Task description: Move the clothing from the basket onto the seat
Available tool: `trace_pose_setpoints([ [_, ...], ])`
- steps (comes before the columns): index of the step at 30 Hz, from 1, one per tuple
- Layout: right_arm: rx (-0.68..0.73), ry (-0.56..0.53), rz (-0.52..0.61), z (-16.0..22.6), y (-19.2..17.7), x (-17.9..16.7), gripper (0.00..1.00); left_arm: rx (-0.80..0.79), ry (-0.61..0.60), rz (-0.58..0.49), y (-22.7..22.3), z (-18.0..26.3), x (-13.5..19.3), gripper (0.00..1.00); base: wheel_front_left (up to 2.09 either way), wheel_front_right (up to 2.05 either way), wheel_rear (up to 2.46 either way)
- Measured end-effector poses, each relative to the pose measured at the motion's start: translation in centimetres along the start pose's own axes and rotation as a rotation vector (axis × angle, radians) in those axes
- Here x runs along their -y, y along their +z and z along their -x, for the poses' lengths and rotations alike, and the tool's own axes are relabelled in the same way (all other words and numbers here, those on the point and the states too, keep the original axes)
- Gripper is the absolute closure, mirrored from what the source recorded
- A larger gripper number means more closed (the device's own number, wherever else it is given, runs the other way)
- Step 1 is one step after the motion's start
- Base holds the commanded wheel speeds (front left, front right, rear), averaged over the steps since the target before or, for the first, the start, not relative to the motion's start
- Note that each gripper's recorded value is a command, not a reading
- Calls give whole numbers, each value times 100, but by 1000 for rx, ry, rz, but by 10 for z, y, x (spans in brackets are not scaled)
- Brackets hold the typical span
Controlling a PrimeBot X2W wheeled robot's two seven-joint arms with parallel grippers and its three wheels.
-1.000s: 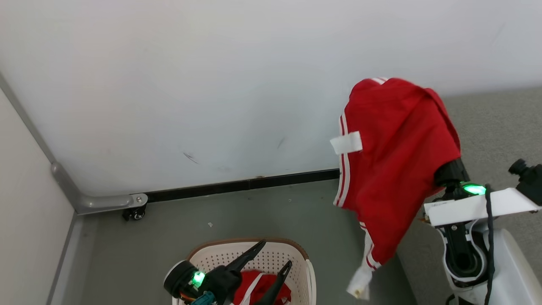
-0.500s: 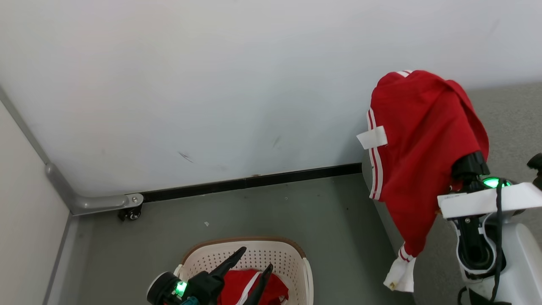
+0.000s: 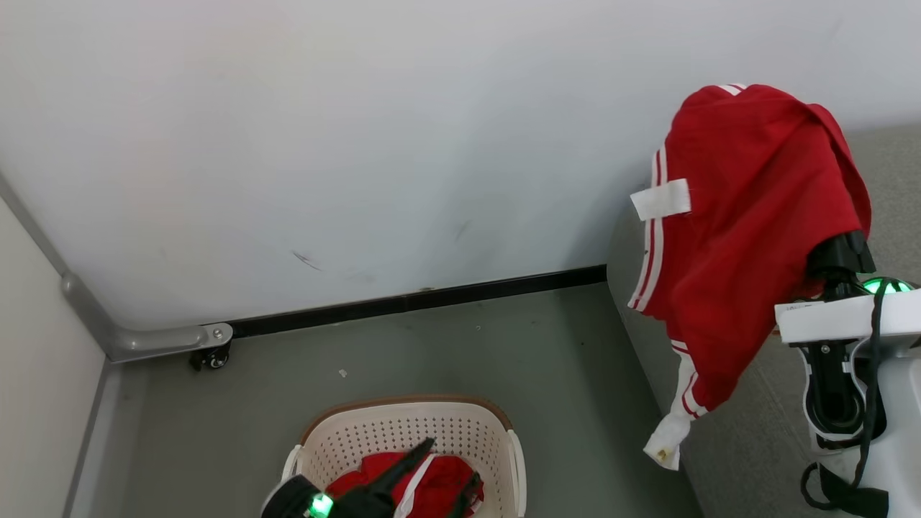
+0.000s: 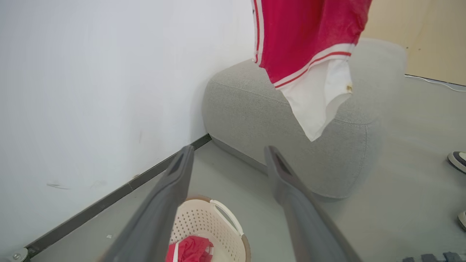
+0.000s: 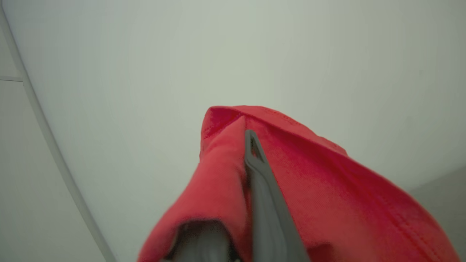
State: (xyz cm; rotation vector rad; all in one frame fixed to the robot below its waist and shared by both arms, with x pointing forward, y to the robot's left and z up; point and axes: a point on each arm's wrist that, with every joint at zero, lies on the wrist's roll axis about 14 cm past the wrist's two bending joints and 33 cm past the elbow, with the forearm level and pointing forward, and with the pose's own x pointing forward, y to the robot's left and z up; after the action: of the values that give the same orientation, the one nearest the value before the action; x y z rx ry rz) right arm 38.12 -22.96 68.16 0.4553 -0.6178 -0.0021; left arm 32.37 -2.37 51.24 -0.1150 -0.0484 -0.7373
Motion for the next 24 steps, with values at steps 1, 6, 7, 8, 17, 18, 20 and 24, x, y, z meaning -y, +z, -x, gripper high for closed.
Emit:
trace_pose_setpoints([
  [1, -1, -8, 8, 0, 0, 3, 100, -8, -15, -1, -3, 1, 4, 0, 0, 0, 0],
  [6, -7, -66, 30, 4, 1, 24, 100, -18, -42, 9, -7, 0, 14, 0, 0, 0, 0],
  [7, -6, -78, 37, 5, 2, 29, 100, -20, -44, 15, -8, 0, 16, 0, 0, 0, 0],
  [8, -8, -87, 47, 6, 3, 34, 100, -21, -47, 19, -9, 0, 17, 0, 0, 0, 0],
  [17, 44, -156, 156, 4, 33, 71, 100, -30, -97, 32, -12, -7, 29, 0, 0, 0, 0],
  [18, 47, -167, 169, 5, 36, 75, 100, -33, -106, 33, -13, -8, 31, 0, 0, 0, 0],
  [20, 54, -187, 188, 8, 41, 83, 100, -37, -126, 37, -15, -9, 36, 0, 0, 0, 0],
  [24, 67, -231, 217, 14, 50, 98, 100, -49, -169, 48, -19, -12, 47, 0, 0, 0, 0],
])
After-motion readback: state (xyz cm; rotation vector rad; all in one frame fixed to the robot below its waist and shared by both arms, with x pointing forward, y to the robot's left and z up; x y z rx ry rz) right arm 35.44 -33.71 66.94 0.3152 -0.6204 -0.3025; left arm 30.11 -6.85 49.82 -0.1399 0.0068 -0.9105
